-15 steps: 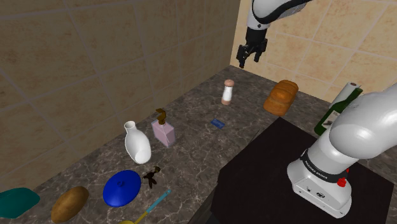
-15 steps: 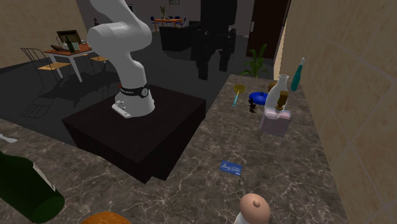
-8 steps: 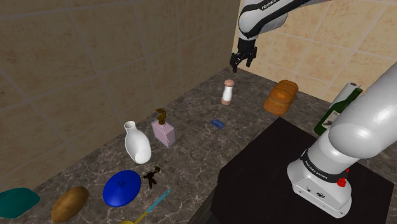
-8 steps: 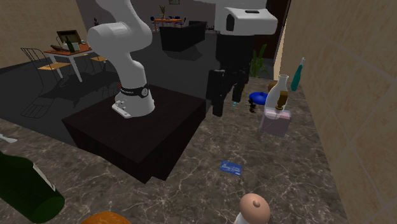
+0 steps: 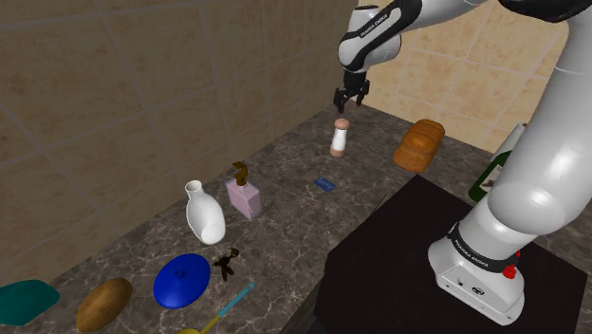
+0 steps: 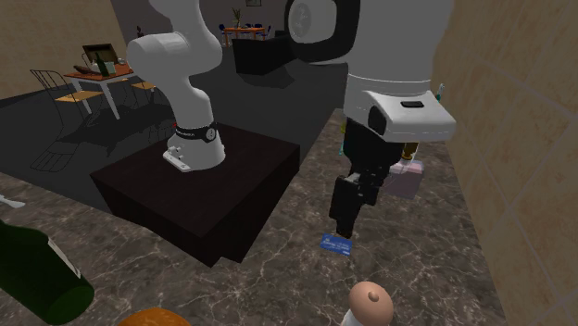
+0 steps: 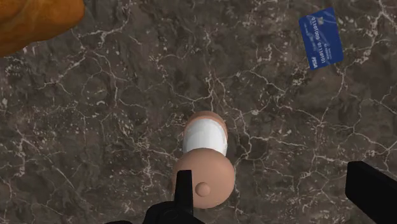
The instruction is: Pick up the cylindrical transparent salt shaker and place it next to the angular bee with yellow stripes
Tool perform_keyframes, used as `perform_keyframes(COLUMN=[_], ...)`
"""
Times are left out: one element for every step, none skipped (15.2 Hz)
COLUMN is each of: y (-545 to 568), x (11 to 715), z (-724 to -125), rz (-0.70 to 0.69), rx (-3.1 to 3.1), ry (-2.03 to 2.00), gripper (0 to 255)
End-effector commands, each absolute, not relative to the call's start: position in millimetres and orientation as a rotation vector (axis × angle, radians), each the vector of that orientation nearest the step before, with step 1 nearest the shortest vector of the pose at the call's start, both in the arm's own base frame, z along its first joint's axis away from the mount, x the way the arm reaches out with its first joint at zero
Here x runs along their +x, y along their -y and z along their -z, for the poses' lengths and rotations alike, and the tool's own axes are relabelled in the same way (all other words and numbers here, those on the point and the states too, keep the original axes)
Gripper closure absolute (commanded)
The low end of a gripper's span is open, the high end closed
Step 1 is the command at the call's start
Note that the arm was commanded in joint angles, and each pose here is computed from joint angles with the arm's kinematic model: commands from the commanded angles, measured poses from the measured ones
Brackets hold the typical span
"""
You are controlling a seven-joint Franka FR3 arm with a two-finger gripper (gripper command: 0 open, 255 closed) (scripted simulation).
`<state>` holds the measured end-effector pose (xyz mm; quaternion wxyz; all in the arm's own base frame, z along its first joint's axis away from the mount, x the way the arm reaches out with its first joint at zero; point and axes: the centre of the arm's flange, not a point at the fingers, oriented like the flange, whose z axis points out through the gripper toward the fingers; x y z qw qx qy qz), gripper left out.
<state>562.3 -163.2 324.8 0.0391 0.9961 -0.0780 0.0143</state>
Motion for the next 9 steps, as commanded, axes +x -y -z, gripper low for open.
perform_keyframes(y=[175.1,180.6,186.0,191.5,197.0,202.6,208.1,213.3,213.7], x=[578.9,587.1,595.4,603.6,611.9,620.2,628.4,636.2,636.3], z=[-305.3,-296.7,-288.1,-279.5,-270.9,-262.3,-253.7,-245.7,-240.4], rz=[-0.046,-0.047,-0.048,-0.049,-0.050,-0.051,-0.051,-0.052,-0.052], rx=[3.052,3.051,3.051,3.050,3.050,3.049,3.048,3.048,3.048], ry=[0.242,0.243,0.245,0.246,0.248,0.249,0.251,0.252,0.252], gripper=[0,0,0,0,0,0,0,0,0])
